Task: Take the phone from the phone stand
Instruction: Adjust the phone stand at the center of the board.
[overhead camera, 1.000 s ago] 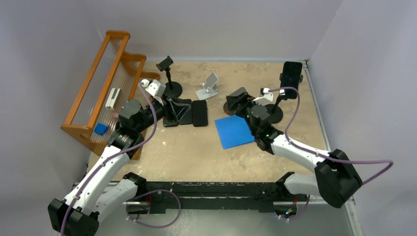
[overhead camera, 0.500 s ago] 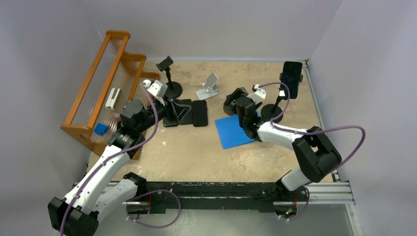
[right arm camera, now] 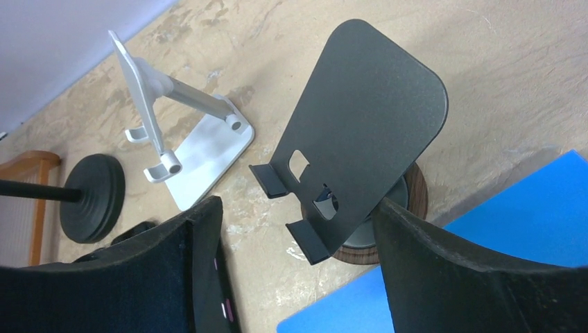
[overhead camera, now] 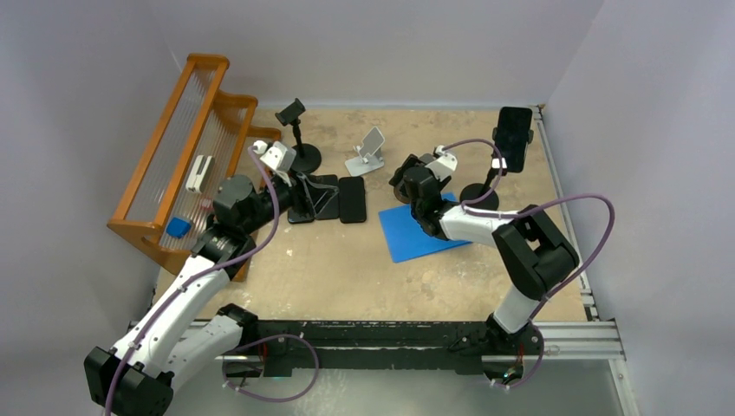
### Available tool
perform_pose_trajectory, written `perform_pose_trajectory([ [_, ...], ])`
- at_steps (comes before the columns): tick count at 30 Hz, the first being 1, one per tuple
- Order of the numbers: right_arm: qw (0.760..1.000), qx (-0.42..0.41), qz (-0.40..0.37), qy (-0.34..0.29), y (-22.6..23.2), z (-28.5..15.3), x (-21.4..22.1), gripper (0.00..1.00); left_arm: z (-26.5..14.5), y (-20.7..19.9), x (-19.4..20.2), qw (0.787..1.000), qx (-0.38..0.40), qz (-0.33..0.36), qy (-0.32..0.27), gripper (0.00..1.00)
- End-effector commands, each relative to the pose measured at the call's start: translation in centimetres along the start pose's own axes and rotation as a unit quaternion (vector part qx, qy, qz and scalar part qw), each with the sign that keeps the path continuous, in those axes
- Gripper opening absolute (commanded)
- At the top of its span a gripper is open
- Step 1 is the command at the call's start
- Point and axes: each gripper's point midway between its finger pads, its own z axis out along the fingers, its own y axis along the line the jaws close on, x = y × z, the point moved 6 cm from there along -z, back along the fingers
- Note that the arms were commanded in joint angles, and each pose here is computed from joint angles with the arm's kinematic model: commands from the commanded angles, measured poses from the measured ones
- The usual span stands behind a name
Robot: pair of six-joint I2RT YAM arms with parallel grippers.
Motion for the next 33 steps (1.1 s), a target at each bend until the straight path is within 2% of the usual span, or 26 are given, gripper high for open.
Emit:
perform_pose_trajectory([
  [1, 0.999, -0.020, 0.008, -0.024, 1.7, 0.6, -1.3, 0.78, 0.1, -0.5, -1.5, 1.000, 0.010, 0.015, -0.020, 0.49],
  [18, 0.998, -0.051, -0.014, -0.021, 1.9, 0.9, -0.5, 0.55, 0.4, -0.4, -1.3, 1.000, 0.011, 0.013, -0.014, 0.49],
  [27, 0.998, -0.048, -0.041, -0.017, 0.8, 0.9, 0.5, 0.36, 0.5, -0.4, -1.1, 1.000, 0.012, 0.012, -0.012, 0.49],
  [33, 0.997, -0.053, -0.049, -0.018, -0.1, 0.8, 1.1, 0.28, 0.6, -0.4, -1.0, 1.000, 0.013, 0.010, -0.008, 0.49],
])
